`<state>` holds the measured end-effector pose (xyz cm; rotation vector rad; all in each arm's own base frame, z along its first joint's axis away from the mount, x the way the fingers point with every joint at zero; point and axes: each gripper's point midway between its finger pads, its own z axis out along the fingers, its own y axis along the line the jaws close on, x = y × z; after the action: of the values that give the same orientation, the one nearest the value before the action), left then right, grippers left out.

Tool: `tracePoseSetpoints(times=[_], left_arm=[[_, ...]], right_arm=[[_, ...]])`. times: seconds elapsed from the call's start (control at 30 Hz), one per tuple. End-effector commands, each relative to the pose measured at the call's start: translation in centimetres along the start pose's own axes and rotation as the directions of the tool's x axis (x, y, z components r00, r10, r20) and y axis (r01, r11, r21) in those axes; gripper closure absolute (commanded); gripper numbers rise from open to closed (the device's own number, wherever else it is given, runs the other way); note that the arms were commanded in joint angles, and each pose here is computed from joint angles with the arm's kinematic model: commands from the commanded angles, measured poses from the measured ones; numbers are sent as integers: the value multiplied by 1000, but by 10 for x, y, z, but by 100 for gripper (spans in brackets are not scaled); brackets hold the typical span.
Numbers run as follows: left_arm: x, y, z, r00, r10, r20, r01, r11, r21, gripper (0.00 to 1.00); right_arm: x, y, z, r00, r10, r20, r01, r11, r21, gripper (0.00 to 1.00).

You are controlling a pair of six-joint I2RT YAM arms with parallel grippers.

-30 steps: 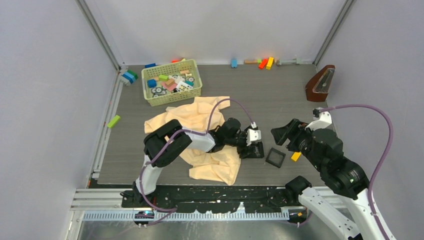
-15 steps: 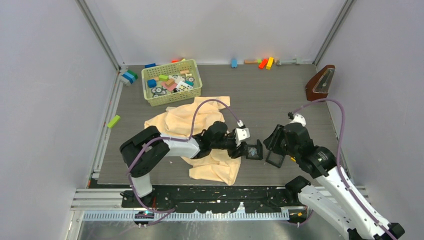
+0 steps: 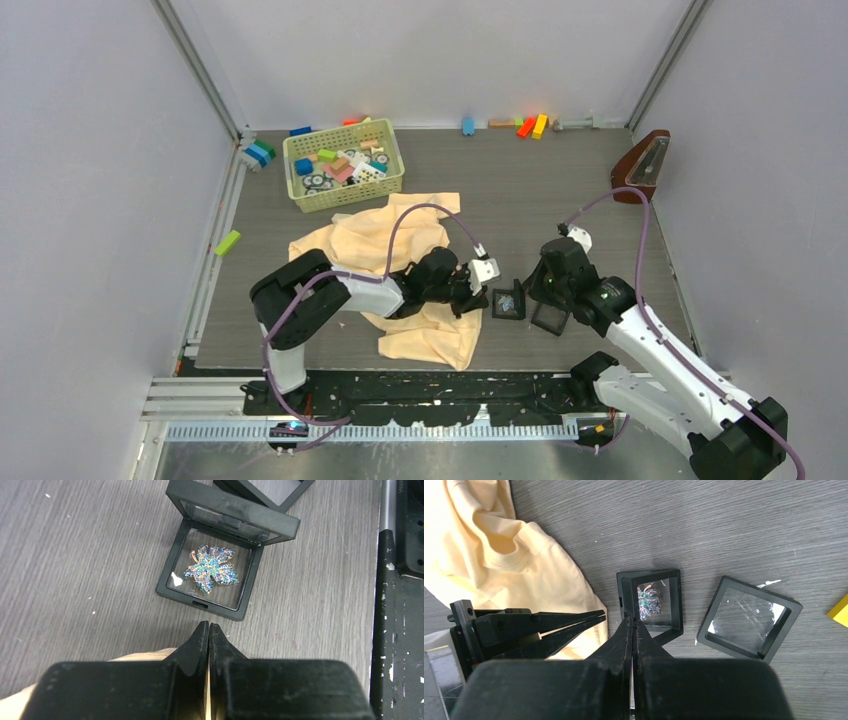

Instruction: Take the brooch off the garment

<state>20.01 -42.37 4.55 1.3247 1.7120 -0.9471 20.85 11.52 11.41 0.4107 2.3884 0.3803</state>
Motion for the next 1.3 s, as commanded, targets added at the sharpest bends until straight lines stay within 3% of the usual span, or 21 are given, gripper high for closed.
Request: tracePoseSetpoints(times=[0.0, 0.6, 0.77, 0.8, 0.83, 0.9, 0.93, 1.03, 1.17, 1.23, 1.27], left_arm=[[-8, 1, 12, 999, -20, 25, 20, 1000, 8, 100], [4, 14, 35, 992, -82, 99, 85, 996, -25, 100], [-15, 27, 8, 986, -93, 142, 106, 990, -91, 100], [-24, 28, -1, 983, -98, 155, 114, 988, -101, 98], [-34, 30, -11, 980, -101, 174, 122, 986, -117, 88], [-51, 34, -35, 974, -101, 204, 139, 974, -177, 55], [-57, 40, -48, 971, -106, 212, 156, 960, -231, 42], [-65, 63, -88, 974, -115, 193, 182, 908, -378, 2], [-55, 111, -165, 961, -183, 206, 270, 768, -580, 0], [-45, 133, -207, 948, -198, 249, 315, 694, -648, 0], [-38, 144, -230, 944, -200, 262, 328, 643, -692, 0]], right_arm=[[-11, 6, 12, 998, 30, 51, -30, 1000, -5, 100], [21, 20, 50, 996, 42, -74, -47, 997, -68, 100], [-18, 18, 33, 995, 12, 101, -6, 999, -53, 100], [-31, 17, 28, 988, 12, 156, -5, 999, -45, 100], [-37, 16, 27, 983, -7, 184, 14, 999, -39, 99], [-58, 17, 22, 961, -38, 273, 46, 999, -23, 77], [-70, 22, 20, 944, -35, 329, 49, 998, -34, 71], [-100, 20, 15, 881, -77, 466, 86, 996, 4, 37], [-142, 2, 8, 771, -92, 631, 8, 991, 134, 4], [-159, -15, 11, 740, -111, 664, -45, 976, 213, 1], [-160, -18, 19, 751, -130, 648, -35, 971, 235, 0]])
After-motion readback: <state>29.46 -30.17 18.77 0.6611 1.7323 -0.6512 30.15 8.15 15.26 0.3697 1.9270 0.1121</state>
